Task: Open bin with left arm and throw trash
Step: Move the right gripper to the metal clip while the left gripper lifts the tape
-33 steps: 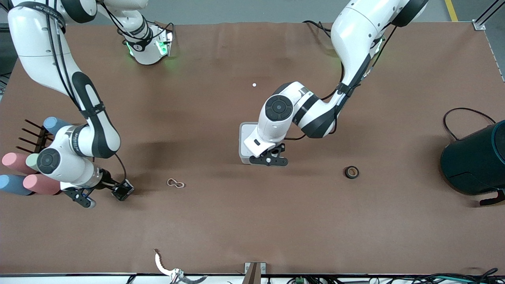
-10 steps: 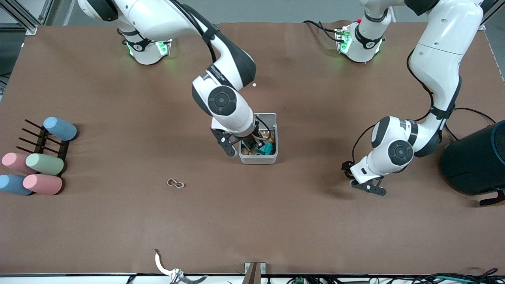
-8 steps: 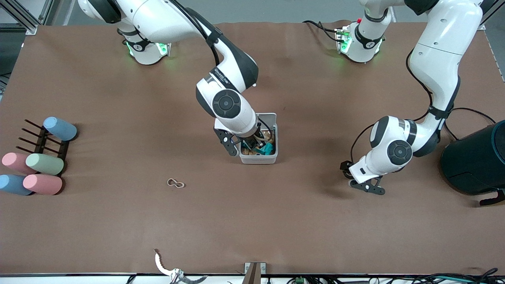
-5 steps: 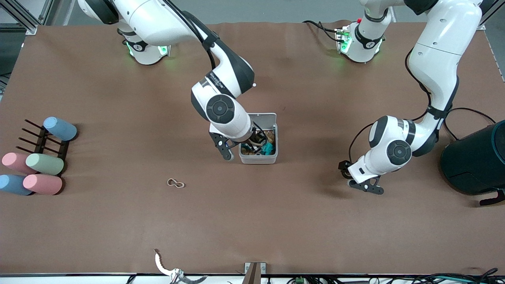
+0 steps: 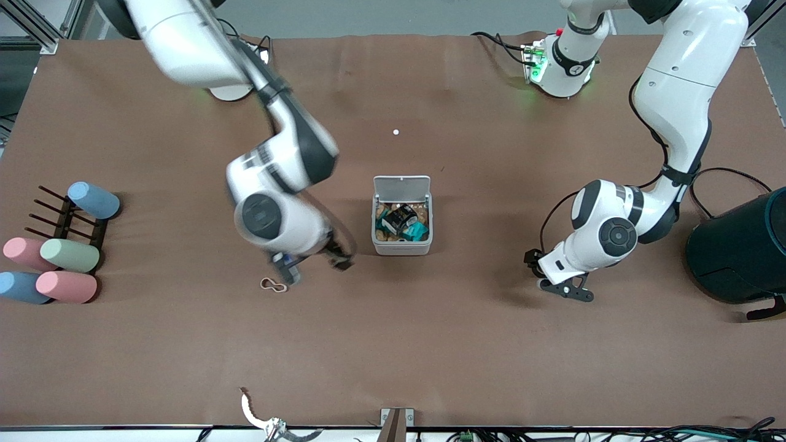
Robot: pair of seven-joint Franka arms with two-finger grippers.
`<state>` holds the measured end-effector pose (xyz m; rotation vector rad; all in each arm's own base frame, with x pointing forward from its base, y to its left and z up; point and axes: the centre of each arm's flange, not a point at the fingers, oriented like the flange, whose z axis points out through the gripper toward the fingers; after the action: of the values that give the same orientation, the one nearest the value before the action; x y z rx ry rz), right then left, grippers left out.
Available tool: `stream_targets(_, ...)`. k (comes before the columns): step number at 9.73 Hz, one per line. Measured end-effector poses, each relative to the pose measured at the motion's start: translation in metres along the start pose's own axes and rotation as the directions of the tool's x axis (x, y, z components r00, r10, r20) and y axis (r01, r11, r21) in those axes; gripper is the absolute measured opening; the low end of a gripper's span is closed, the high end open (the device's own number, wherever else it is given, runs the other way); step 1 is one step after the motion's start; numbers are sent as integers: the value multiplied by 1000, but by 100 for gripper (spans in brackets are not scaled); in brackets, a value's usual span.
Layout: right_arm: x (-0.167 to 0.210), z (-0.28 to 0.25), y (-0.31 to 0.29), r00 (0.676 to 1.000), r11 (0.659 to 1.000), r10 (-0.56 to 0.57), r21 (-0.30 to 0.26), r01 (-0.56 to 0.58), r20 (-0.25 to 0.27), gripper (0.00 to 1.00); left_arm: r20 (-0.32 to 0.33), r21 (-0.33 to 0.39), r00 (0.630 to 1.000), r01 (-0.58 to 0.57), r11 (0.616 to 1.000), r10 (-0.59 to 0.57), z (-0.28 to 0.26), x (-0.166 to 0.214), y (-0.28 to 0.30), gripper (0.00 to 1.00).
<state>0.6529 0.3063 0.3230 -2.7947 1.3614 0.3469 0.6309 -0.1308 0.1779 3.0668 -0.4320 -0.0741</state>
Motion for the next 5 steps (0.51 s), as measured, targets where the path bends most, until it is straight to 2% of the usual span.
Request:
stream_targets(1, 49, 17, 19, 999, 999, -38, -31, 37, -18, 100, 0, -1, 1000, 1, 1000, -1, 1, 0, -1, 67)
stream_targets(2, 79, 32, 34, 998, 997, -64, -50, 62, -29, 100, -3, -1, 1000, 1, 1000, -1, 0, 0, -1, 55)
stream_targets(3, 93, 47, 41, 996, 996, -77, -43, 75, -46, 98, -4, -1, 1000, 1, 1000, -1, 0, 1, 0, 55)
stream_targets(5, 95, 80, 44, 993, 996, -79, 27, 82, -89, 97, -40, -15, 999, 18, 1000, -19, -29, 11, 20, 54)
